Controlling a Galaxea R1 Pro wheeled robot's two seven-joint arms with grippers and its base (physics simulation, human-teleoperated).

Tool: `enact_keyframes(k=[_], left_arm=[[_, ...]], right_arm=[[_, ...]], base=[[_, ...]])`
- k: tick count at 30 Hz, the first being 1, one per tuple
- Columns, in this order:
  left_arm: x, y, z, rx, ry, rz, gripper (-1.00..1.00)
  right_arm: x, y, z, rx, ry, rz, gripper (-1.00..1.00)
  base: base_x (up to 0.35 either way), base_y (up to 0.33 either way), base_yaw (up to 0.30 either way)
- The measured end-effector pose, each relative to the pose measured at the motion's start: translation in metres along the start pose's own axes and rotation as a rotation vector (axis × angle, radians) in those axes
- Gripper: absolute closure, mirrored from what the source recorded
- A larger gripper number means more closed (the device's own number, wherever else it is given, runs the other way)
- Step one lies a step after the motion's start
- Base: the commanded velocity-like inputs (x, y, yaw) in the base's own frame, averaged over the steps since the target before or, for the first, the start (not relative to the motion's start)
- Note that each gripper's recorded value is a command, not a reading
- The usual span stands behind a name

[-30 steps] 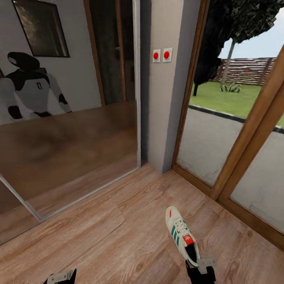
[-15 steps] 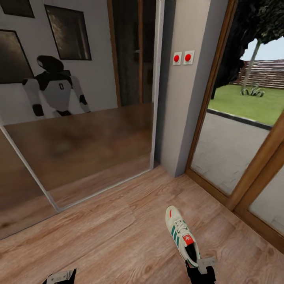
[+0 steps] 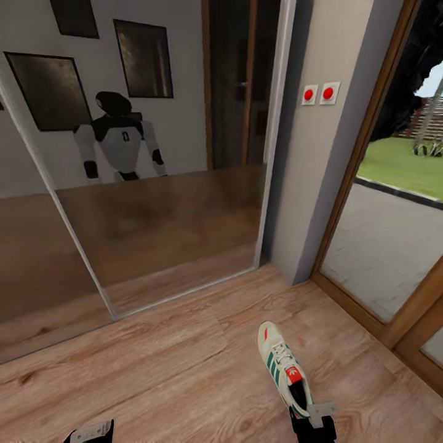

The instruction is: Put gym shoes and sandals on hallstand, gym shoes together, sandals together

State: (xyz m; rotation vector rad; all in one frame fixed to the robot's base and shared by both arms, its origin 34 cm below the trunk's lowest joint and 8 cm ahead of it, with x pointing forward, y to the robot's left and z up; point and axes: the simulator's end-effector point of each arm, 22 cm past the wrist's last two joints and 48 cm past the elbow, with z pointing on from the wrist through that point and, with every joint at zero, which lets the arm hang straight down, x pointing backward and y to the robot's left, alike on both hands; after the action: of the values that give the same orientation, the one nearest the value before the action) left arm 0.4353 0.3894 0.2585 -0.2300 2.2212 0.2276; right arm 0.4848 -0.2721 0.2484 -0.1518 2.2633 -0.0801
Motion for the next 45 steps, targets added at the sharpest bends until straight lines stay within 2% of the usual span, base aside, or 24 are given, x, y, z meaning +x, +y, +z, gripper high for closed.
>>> enact_keyframes(k=[7,26,45], left_arm=[[-0.002,-0.001,0.000,0.001,-0.005,-0.001,-1.00],[-0.008,-0.002,0.000,0.000,-0.019,-0.007,-1.00],[-0.015,0.000,0.000,-0.002,-0.033,-0.012,-1.00]], right_arm=[[-0.002,0.000,0.000,0.000,-0.005,0.000,1.00],[-0.009,-0.001,-0.001,0.002,-0.018,0.000,1.00],[-0.015,-0.001,-0.001,0.003,-0.030,0.001,1.00]], base=[[-0.015,-0.024,0.249],[-0.147,-0.210,0.249],[-0.017,-0.012,0.254]])
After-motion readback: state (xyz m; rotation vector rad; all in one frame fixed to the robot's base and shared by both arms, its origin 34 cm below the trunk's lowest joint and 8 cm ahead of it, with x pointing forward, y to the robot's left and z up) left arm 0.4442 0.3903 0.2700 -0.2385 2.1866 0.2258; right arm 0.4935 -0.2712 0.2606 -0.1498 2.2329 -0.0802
